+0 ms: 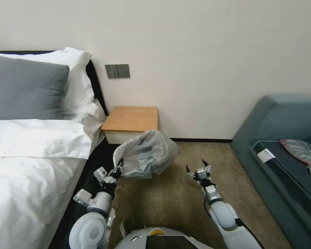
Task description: Pick up the garbage bag from the table and place it over the trash can.
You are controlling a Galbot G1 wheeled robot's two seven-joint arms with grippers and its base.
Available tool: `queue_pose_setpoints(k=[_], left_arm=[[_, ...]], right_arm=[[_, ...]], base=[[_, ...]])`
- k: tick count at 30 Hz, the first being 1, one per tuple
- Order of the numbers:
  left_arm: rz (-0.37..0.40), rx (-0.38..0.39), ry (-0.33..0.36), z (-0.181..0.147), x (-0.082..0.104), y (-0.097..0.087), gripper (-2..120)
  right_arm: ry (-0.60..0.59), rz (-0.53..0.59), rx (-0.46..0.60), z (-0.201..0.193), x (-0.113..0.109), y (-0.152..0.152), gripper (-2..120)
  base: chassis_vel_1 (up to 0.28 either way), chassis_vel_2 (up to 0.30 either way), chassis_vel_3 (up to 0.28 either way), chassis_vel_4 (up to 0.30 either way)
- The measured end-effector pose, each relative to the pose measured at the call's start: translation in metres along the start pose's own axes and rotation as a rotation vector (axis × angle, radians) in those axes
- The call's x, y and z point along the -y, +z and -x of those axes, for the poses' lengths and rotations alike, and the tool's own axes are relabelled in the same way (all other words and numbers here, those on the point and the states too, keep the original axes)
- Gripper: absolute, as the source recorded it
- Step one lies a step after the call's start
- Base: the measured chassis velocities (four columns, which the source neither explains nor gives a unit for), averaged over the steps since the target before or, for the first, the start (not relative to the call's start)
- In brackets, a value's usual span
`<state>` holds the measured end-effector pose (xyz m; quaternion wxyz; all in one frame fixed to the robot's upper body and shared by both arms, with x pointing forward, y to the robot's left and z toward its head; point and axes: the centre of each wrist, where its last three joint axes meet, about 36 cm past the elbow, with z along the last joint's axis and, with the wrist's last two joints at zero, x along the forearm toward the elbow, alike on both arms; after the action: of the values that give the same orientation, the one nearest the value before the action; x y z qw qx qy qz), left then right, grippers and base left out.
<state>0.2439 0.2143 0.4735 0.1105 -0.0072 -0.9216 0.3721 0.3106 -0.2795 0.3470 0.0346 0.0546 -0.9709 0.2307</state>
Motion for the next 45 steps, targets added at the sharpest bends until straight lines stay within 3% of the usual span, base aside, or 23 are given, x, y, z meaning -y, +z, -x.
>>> queue_pose_setpoints(k=[2,6,7,8,10,15,17,22,24,27,29,30,33,35,37,38,45], left_arm=[[0.038,-0.01,-0.014,0.001,-0.003,0.004,3],[0.178,-0.036,-0.031,0.007,-0.009,0.014,3],[0.178,-0.036,-0.031,0.007,-0.009,0.014,3],[0.211,-0.04,-0.025,0.008,-0.01,0.016,3],[0.272,-0.042,-0.009,0.011,-0.013,0.019,3],[0.373,-0.051,0.006,0.015,-0.018,0.027,3],[0.414,-0.059,0.011,0.016,-0.019,0.031,3],[0.453,-0.067,0.005,0.016,-0.019,0.036,3],[0.46,-0.068,0.002,0.016,-0.019,0.037,3],[0.477,-0.075,-0.002,0.019,-0.02,0.041,3],[0.478,-0.075,-0.003,0.02,-0.02,0.042,3],[0.476,-0.077,-0.005,0.022,-0.02,0.044,3],[0.47,-0.081,-0.006,0.023,-0.021,0.047,3],[0.468,-0.088,-0.012,0.026,-0.022,0.05,3],[0.468,-0.089,-0.012,0.026,-0.022,0.05,3],[0.468,-0.095,-0.015,0.026,-0.022,0.05,3],[0.461,-0.107,-0.019,0.027,-0.019,0.05,3]], right_arm=[[0.024,-0.011,0.036,-0.004,0.004,-0.006,100],[0.068,-0.022,0.249,-0.007,0.02,-0.042,100],[0.068,-0.022,0.249,-0.007,0.02,-0.042,100],[0.057,-0.024,0.313,-0.008,0.023,-0.057,100],[-0.011,-0.015,0.418,-0.012,0.021,-0.089,98],[-0.18,-0.034,0.504,-0.017,0.015,-0.131,85],[-0.308,-0.09,0.516,-0.015,0.019,-0.151,75],[-0.505,-0.174,0.442,-0.013,0.033,-0.179,59],[-0.552,-0.17,0.405,-0.013,0.034,-0.184,55],[-0.678,-0.136,0.285,-0.005,0.038,-0.198,39],[-0.696,-0.128,0.262,-0.003,0.038,-0.2,37],[-0.733,-0.115,0.218,0.002,0.039,-0.204,28],[-0.787,-0.103,0.161,0.009,0.038,-0.204,22],[-0.852,-0.097,0.086,0.023,0.037,-0.196,8],[-0.86,-0.099,0.077,0.024,0.036,-0.195,7],[-0.889,-0.117,0.052,0.032,0.035,-0.191,1],[-0.955,-0.216,0.025,0.063,0.022,-0.194,0]], base=[[0.0,0.0,0.0,0.0],[0.0,0.0,0.0,0.0],[0.0,0.0,0.0,0.0],[0.0,0.0,0.0,0.0],[0.0,0.0,0.0,0.0],[0.0,0.0,0.0,0.0],[0.0,0.0,0.0,0.0],[0.0,0.0,0.0,0.0],[0.0,0.0,0.0,0.0],[0.0,0.0,0.0,0.0],[0.0,0.0,0.0,0.0],[0.0,0.0,0.0,0.0],[0.0,0.0,0.0,0.0],[0.0,0.0,0.0,0.0],[0.0,0.0,0.0,0.0],[0.0,0.0,0.0,0.0],[0.0,0.0,0.0,0.0]])
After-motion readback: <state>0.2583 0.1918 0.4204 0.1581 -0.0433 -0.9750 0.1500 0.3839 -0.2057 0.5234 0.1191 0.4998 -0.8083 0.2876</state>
